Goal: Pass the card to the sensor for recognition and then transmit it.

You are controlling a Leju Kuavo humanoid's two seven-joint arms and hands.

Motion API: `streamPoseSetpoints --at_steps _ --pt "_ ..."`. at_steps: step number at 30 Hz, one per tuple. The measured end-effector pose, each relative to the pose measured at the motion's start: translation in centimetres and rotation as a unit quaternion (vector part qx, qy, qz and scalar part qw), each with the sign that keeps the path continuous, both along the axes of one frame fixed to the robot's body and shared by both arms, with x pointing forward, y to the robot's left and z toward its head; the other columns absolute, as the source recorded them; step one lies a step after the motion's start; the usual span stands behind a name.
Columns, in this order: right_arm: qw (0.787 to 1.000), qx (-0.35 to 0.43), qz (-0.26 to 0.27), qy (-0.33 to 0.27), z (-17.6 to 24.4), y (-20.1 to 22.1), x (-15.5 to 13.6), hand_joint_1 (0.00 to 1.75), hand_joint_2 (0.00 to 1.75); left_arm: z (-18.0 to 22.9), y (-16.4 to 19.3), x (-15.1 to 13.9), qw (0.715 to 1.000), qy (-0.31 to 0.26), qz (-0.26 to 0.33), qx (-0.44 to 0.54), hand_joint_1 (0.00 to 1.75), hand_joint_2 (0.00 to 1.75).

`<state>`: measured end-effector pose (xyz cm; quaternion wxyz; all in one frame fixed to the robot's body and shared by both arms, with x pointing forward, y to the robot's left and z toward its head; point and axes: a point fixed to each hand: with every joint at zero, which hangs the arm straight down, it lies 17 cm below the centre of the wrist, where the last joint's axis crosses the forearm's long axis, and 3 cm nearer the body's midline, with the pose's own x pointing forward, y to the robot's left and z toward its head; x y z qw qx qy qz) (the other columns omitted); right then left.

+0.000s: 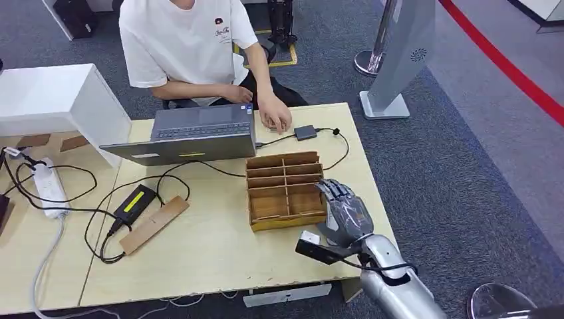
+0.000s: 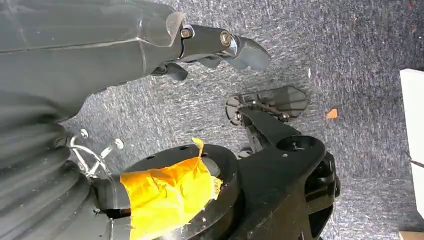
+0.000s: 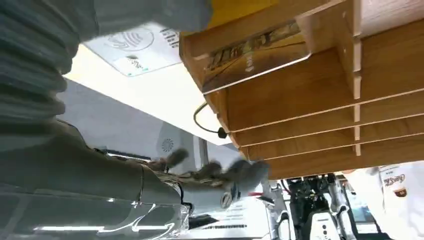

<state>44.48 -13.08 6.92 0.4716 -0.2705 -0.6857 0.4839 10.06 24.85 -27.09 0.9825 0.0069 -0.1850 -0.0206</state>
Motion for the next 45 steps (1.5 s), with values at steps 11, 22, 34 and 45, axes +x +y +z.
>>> streamPoseSetpoints --at_steps 11,22,34,45 --pt "1.0 0.01 0.002 0.005 -0.2 0.1 -0.3 1.75 1.75 0.0 0.0 -0.1 1.0 0.004 0.0 0.001 0.0 1.75" --pt "1.0 0.012 0.002 0.006 -0.2 0.1 -0.3 1.75 1.75 0.0 -0.3 -0.2 1.0 0.005 -0.005 -0.006 0.0 0.0" --pt "1.0 0.016 0.002 0.008 -0.3 0.1 -0.4 1.75 1.75 0.4 -0.4 0.8 1.0 -0.025 0.012 -0.014 0.0 1.75" --pt "1.0 0.01 0.0 -0.004 0.3 0.0 -0.1 1.75 1.75 0.2 -0.1 0.5 1.0 -0.015 0.005 -0.006 0.0 1.75"
